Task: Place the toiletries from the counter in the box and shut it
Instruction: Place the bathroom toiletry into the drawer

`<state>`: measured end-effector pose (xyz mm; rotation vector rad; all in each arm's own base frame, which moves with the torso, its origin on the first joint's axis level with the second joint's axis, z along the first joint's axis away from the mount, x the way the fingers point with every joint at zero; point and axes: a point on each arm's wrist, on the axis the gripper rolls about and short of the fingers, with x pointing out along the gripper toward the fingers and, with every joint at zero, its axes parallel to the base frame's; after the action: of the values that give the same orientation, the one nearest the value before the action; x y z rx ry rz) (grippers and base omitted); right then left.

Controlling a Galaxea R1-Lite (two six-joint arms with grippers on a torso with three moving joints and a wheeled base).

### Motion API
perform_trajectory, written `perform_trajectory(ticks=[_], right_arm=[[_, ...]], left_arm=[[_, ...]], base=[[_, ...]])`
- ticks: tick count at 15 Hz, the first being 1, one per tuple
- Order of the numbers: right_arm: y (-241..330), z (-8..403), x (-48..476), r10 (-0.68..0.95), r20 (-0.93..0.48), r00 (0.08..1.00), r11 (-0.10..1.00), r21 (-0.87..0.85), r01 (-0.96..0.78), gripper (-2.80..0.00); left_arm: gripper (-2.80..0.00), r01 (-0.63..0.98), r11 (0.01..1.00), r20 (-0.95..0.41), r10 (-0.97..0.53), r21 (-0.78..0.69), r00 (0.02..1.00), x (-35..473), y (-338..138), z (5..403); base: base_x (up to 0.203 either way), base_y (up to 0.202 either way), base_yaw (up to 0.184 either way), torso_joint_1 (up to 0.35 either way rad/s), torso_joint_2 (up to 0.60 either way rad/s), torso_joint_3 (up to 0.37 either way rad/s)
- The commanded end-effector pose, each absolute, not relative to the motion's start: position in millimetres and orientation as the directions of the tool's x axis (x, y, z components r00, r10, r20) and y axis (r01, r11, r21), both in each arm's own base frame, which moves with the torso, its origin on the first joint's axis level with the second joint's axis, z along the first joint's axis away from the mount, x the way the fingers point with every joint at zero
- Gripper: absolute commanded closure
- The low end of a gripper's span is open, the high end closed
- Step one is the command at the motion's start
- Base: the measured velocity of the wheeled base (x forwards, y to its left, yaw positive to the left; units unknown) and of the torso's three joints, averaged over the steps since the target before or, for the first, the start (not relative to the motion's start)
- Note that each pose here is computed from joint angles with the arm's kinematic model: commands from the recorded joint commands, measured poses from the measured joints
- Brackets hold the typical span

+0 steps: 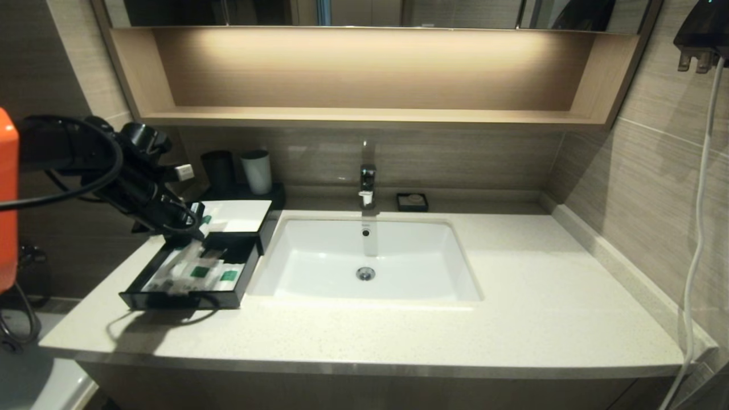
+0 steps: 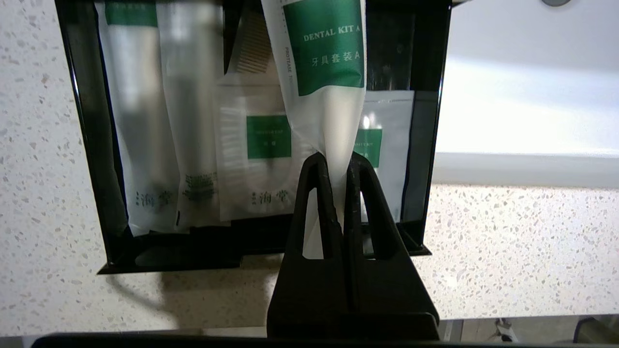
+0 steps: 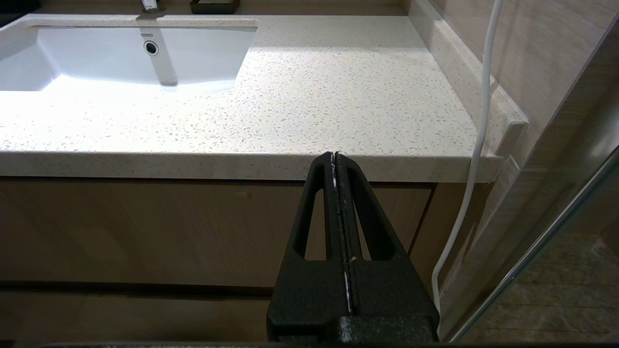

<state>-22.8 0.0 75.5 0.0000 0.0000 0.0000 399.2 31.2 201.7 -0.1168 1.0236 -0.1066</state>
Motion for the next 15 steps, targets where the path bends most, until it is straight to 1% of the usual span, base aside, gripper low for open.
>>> perform_trajectory(ticks=[1,3,6,8,15], right_arm=[[0.0,75.5,-22.8,0.0,0.0,1.0,1.0,0.0,0.0,0.0],[0.0,75.5,-22.8,0.0,0.0,1.0,1.0,0.0,0.0,0.0],[0.0,75.5,-22.8,0.001,0.0,1.0,1.0,0.0,-0.001,0.0],[0.0,75.5,-22.8,0.0,0.0,1.0,1.0,0.0,0.0,0.0],[0.0,75.5,-22.8,0.0,0.0,1.0,1.0,0.0,0.0,0.0]], left_arm=[[0.0,0.038,0.989,-0.834,-0.142,-0.144,0.533,403.4,31.4,199.8],[0.0,0.047,0.989,-0.838,-0.145,-0.142,0.527,401.9,28.8,200.7],[0.0,0.043,0.988,-0.88,-0.151,-0.148,0.451,388.0,26.8,203.2],[0.0,0.067,0.988,-0.899,-0.154,-0.139,0.409,382.8,27.5,202.2],[0.0,0.065,0.987,-0.944,-0.16,-0.147,0.287,371.4,29.0,195.7]], base=[[0.0,0.0,0.0,0.0,0.0,0.0],[0.0,0.0,0.0,0.0,0.0,0.0],[0.0,0.0,0.0,0.0,0.0,0.0],[0.0,0.0,0.0,0.0,0.0,0.0],[0.0,0.0,0.0,0.0,0.0,0.0]])
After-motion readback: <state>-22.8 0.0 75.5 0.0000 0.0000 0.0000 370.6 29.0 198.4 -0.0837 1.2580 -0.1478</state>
